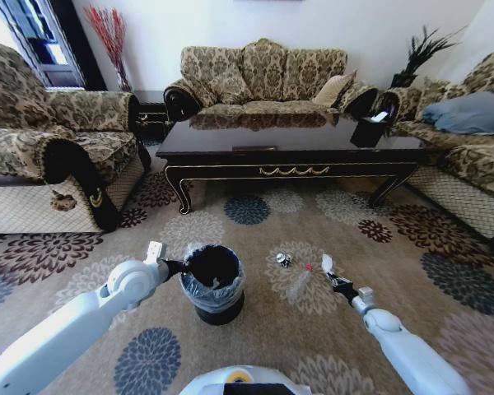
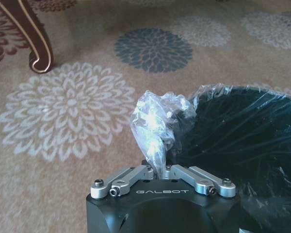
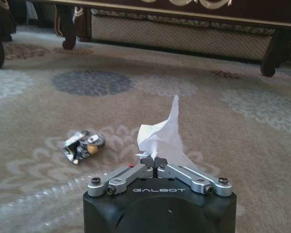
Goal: Move to the front of the table and pick up the trash from the floor, then place it into the trash bin.
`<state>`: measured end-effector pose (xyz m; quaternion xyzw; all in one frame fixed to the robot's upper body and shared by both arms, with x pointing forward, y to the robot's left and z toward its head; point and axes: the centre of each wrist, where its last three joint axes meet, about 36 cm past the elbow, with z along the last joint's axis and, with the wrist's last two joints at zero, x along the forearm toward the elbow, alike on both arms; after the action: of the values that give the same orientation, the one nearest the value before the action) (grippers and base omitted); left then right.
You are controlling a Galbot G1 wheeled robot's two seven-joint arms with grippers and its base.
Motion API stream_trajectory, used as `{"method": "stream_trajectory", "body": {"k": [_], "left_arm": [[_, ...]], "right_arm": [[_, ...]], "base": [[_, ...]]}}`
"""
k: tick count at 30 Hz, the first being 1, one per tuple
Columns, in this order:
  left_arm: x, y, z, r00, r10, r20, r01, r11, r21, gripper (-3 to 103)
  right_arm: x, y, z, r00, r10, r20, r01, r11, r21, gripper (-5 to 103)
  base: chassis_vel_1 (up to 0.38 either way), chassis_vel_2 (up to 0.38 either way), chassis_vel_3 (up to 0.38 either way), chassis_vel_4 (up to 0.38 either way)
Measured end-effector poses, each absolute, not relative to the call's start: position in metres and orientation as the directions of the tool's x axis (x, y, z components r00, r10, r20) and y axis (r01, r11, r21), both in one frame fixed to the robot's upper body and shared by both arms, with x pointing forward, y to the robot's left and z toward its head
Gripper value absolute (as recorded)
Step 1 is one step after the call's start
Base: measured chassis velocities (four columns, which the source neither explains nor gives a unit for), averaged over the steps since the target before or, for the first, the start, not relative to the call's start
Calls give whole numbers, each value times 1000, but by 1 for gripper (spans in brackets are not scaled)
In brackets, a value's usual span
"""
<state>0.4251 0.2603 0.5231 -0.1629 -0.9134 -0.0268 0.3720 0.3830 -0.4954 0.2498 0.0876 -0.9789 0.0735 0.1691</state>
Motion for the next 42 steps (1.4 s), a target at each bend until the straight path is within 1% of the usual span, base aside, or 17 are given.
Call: {"method": "stream_trajectory", "body": {"k": [4, 9, 16, 19, 21, 25, 35, 39, 41, 42], "left_arm": [[441, 250, 527, -676, 289, 678, 340, 939, -61, 4], [448, 232, 524, -665, 306, 682, 369, 928, -56, 4], [451, 215, 518, -645, 322, 692, 400, 915, -54, 4], [457, 205, 514, -635, 329, 698, 415, 908, -51, 4], [459, 203, 513, -634, 330, 699, 417, 908, -50, 4], [471, 188, 514, -630, 341, 698, 438, 898, -44, 4], [487, 161, 520, -628, 365, 687, 474, 880, -33, 4], [492, 149, 522, -624, 379, 684, 491, 870, -35, 4], [498, 137, 522, -623, 383, 682, 496, 868, -34, 4], [498, 137, 522, -623, 383, 682, 496, 868, -34, 4]], "right_arm": [[364, -489, 271, -933, -180, 311, -223, 969, -108, 0], [359, -482, 301, -939, -225, 262, -262, 958, -114, 0], [355, -475, 330, -945, -253, 207, -282, 951, -124, 0], [351, -461, 356, -944, -290, 156, -309, 943, -123, 0], [351, -458, 360, -943, -297, 148, -315, 941, -123, 0], [341, -436, 391, -930, -356, 89, -365, 922, -128, 0], [320, -407, 429, -906, -421, 28, -421, 897, -132, 0], [309, -389, 446, -889, -459, 1, -455, 881, -128, 0], [298, -373, 459, -872, -489, -16, -484, 867, -120, 0], [298, -373, 459, -872, -489, -16, -484, 867, -120, 0]], "base": [[0, 0, 0, 0], [0, 0, 0, 0], [0, 0, 0, 0], [0, 0, 0, 0], [0, 0, 0, 0], [0, 0, 0, 0], [0, 0, 0, 0], [0, 0, 0, 0], [0, 0, 0, 0], [0, 0, 0, 0]]}}
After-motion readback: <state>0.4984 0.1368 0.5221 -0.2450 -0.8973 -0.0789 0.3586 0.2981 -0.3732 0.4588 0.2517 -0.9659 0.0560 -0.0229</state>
